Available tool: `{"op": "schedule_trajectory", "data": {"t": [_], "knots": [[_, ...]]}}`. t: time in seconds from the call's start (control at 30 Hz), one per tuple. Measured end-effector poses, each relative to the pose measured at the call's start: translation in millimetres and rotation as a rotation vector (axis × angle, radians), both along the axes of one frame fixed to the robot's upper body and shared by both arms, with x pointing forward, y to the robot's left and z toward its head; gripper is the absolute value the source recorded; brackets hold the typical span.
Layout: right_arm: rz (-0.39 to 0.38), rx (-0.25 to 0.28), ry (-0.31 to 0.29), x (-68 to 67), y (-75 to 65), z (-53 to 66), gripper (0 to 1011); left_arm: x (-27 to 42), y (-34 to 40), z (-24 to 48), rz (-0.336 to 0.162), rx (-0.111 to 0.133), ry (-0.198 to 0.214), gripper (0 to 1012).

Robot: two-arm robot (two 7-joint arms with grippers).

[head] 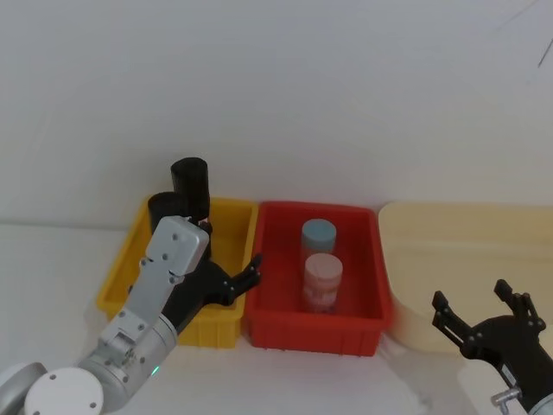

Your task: Pick up the garbage bag with the one hand and transfer it to the other hand.

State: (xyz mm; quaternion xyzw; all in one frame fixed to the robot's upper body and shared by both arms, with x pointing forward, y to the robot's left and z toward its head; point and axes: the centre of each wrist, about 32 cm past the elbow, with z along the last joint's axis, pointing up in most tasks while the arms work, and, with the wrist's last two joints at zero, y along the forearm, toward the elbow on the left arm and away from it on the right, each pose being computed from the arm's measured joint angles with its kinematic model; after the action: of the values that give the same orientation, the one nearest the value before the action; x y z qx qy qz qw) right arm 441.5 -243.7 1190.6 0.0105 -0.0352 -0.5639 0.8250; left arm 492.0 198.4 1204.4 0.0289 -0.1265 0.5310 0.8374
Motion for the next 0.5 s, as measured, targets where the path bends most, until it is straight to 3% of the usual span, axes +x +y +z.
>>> {"op": "schedule_trajectory", "data": {"t": [0.27, 0.5], "knots": [[0.075, -0.011, 0.011, -3.0, -7.8, 6.0, 1001, 0.0, 0.0, 0.0, 0.000, 0.000, 0.000, 1000], [0.158, -0.037, 0.032, -1.5, -4.9, 18.6, 1001, 0.0, 0.0, 0.0, 0.000, 0.000, 0.000, 1000]]}}
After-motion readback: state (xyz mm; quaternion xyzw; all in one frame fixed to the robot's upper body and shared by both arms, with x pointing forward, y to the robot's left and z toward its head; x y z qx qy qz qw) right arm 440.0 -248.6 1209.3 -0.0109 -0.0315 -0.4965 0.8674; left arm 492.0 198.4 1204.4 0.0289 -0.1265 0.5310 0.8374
